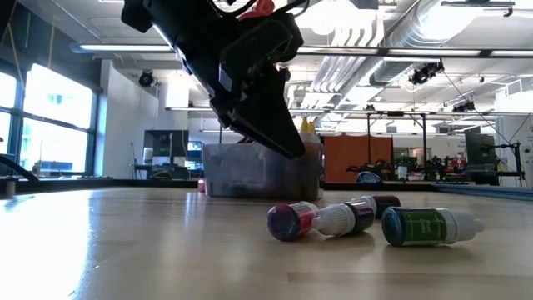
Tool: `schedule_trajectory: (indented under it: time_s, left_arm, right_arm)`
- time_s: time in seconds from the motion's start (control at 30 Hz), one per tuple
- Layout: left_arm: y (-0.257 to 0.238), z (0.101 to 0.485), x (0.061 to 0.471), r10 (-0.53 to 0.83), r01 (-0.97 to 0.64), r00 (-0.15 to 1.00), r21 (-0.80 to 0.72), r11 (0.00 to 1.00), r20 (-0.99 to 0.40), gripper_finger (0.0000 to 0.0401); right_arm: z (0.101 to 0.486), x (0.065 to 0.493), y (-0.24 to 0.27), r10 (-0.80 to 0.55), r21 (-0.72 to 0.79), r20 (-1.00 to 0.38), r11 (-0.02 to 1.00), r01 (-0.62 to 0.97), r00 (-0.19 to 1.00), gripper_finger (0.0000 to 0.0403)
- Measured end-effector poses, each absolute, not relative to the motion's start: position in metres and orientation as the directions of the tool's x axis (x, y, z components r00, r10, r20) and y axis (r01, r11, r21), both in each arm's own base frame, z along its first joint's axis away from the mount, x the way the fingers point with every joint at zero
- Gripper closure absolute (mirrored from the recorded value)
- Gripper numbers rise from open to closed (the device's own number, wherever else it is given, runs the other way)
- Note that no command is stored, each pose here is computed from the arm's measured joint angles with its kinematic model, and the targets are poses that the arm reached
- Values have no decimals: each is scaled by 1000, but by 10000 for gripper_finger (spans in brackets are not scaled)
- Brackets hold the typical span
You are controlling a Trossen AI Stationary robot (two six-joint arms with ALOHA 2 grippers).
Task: Pick & Place food coloring
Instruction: Put the right small red food coloring bottle into the black bin
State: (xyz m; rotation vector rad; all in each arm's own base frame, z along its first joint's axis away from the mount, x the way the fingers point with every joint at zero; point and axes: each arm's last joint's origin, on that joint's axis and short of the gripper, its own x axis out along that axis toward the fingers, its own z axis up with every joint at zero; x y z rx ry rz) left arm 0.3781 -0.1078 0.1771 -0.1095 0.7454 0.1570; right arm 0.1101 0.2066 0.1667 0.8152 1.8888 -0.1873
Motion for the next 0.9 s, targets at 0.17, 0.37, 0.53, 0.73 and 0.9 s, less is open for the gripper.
schedule_trajectory:
  time_s: [0.17, 0.37, 0.53, 0.73, 0.9]
  left_arm:
    - [-108, 177, 378, 101, -179, 722, -43, 983, -685, 281]
    - [-108, 177, 378, 101, -179, 722, -43, 983, -685, 281]
    - [-108, 177, 378, 101, -179, 722, -43, 983, -685, 281]
    - [-108, 177, 378, 102, -180, 722, -43, 983, -685, 281]
    - [-108, 177, 378, 102, -180, 722, -42, 983, -685, 281]
  right_arm:
    - [166, 111, 209, 466, 231, -852, 744, 627, -239, 398]
    - [151, 113, 214, 438, 184, -850, 768, 613, -293, 400]
    - [139, 115, 215, 406, 150, -854, 792, 592, -326, 401]
    - [132, 117, 214, 369, 134, -873, 810, 571, -320, 401]
    - [130, 127, 212, 335, 182, -923, 813, 553, -189, 402]
